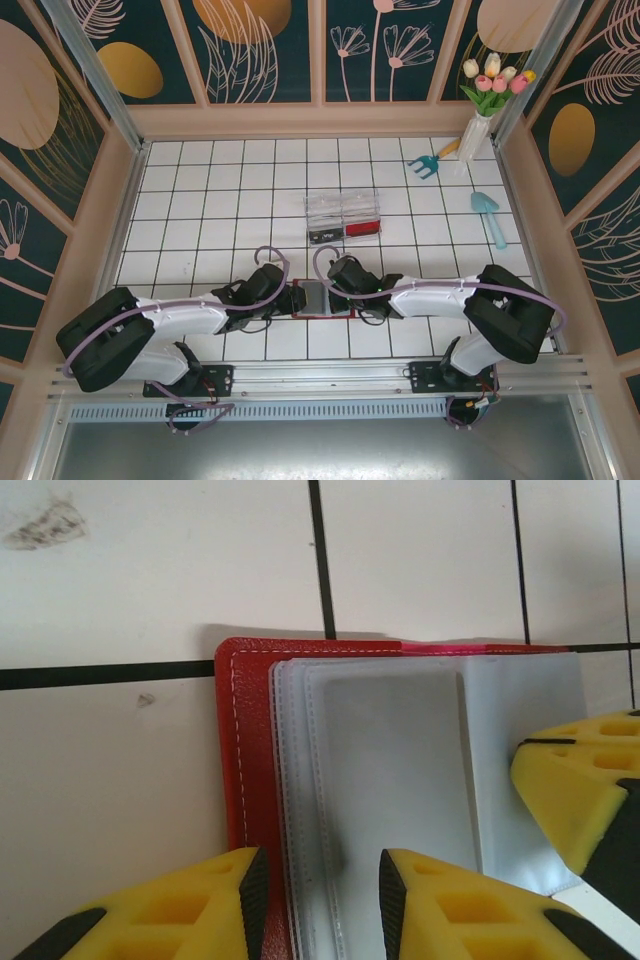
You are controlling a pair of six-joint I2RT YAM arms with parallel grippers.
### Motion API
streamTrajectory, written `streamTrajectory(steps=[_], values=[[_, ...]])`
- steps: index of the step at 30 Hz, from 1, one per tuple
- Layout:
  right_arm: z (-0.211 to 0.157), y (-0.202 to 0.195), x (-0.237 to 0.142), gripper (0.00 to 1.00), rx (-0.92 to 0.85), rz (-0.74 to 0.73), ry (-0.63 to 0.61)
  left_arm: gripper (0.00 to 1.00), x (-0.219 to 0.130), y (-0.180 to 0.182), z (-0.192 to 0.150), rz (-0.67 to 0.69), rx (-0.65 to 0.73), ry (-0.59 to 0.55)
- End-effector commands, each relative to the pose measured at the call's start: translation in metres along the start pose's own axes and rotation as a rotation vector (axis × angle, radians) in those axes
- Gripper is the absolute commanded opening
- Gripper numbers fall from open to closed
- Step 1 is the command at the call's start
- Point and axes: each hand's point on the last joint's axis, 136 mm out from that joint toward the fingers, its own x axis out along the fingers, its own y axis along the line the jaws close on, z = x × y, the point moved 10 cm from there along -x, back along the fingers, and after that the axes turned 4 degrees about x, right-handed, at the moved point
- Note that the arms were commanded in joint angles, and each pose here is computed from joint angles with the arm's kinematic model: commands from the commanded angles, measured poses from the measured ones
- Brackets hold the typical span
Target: Take the credit cards out of the card holder
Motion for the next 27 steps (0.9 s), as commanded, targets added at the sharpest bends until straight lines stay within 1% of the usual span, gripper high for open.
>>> streamTrajectory(steps=[1, 7, 13, 24, 27], values=[[0.007, 0.008, -0.011, 0.00, 0.002, -0.021, -0.029, 0.38, -0.005, -0.012, 0.011, -0.053, -0.004, -0.026], [0.008, 0.003, -0.021, 0.00, 0.016, -0.070, -0.035, 0.38, -0.019, -0.021, 0.018, -0.082, 0.003, -0.061], [-0.005, -0.008, -0.011, 0.00, 0.021, -0.082, 0.015, 0.38, -0.012, -0.024, 0.015, -0.131, -0.008, -0.019], [-0.013, -0.010, 0.001, 0.00, 0.032, -0.071, 0.052, 0.39, 0.003, -0.013, 0.007, -0.058, -0.034, 0.030], [-0.013, -0.010, 0.002, 0.00, 0.034, -0.067, 0.053, 0.39, 0.005, -0.012, 0.006, -0.068, -0.038, 0.041]])
